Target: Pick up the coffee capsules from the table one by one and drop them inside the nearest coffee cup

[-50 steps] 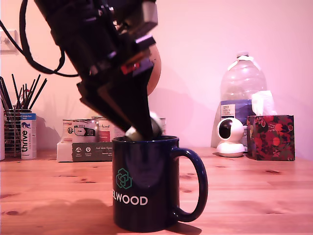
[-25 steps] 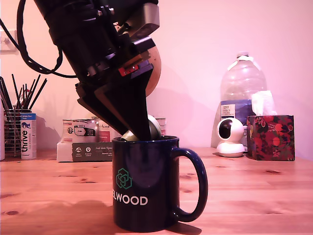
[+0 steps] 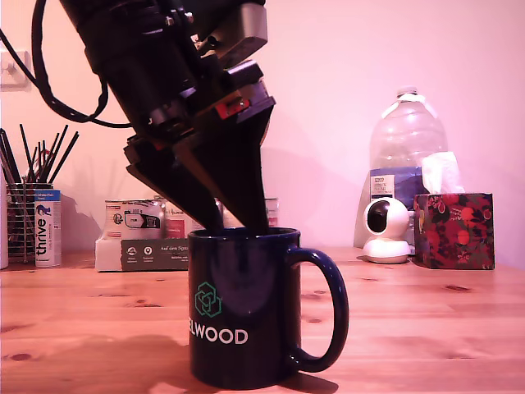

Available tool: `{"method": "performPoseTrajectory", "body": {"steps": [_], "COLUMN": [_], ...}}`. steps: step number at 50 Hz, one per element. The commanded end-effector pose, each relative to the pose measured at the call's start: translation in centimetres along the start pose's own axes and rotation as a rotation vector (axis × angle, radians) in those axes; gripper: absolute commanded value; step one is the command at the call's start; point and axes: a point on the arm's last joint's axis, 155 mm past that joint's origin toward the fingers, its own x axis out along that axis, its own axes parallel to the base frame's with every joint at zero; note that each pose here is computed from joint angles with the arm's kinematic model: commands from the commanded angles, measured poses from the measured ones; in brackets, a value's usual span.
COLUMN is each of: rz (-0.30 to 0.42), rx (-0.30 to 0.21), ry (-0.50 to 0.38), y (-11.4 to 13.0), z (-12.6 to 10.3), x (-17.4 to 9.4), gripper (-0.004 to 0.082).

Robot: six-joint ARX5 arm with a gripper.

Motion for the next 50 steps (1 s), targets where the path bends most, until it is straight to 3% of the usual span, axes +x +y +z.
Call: {"method": "performPoseTrajectory", "body": {"steps": [1, 6, 10, 20, 31, 43, 50], "rz": [0.002, 0.011, 0.033, 0.053, 0.098, 0.163, 0.218], "rx": [0.009, 0.018, 0.020, -0.008, -0.059, -0.177, -0.280], "ry": [-0.005, -0.045, -0.095, -0.194, -0.310, -0.433, -0.534], "y": [-0.3, -0.3, 0.1, 0.5, 2.5, 6.0, 8.3], "z": [0.3, 1.1, 2.1, 3.4, 1.7, -1.3, -2.4], "x": [-0.1, -0.9, -1.9, -4.6, -6.8, -9.2, -11.1], "gripper": [0.0362, 0.0065, -0.0019, -0.0019, -0.0019, -0.0019, -0.0019]}}
